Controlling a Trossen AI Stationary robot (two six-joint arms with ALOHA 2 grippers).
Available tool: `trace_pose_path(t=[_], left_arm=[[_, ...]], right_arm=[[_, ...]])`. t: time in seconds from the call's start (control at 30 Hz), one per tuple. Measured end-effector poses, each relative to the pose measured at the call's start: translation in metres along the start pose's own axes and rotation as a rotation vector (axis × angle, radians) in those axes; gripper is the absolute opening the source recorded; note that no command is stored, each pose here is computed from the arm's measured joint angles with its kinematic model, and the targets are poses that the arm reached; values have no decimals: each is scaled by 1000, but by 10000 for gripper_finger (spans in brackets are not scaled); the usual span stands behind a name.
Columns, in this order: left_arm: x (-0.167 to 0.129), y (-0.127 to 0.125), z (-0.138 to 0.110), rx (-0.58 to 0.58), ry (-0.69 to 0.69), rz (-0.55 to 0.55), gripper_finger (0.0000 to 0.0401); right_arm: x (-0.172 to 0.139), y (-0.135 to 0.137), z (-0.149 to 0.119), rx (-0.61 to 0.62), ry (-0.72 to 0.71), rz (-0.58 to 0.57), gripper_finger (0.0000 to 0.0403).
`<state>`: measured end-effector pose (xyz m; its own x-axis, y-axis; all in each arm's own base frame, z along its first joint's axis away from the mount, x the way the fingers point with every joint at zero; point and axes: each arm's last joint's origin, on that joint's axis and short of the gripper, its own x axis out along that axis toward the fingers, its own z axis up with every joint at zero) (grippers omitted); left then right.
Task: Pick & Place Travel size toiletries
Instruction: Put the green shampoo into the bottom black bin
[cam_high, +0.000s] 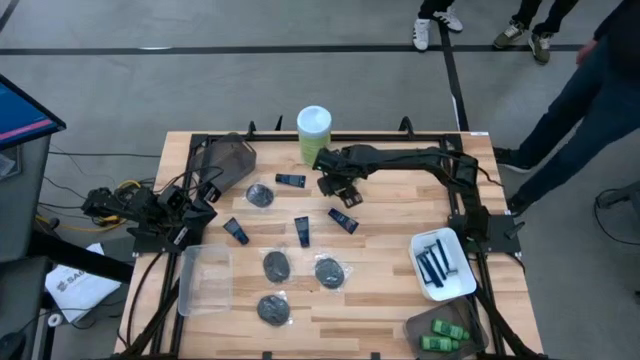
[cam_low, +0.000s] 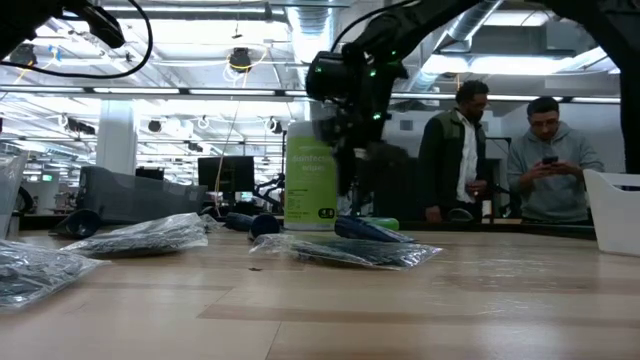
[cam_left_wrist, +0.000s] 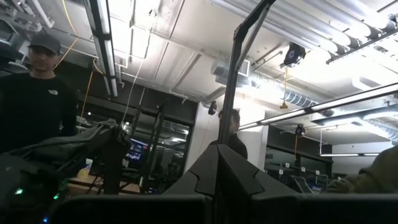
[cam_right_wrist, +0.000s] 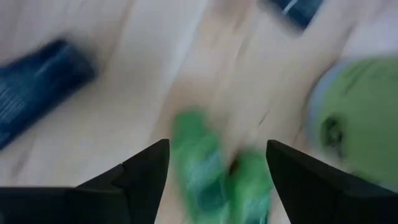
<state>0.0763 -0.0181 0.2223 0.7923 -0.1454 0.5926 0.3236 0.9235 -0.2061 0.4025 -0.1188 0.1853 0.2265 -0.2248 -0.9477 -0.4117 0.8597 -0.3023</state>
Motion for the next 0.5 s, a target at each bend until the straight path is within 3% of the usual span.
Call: trace_pose_path(t=[0.5], left_arm=[[0,0,0,0,1,1,3]], right_arm=[[32,11,5,-5,39,123,259]])
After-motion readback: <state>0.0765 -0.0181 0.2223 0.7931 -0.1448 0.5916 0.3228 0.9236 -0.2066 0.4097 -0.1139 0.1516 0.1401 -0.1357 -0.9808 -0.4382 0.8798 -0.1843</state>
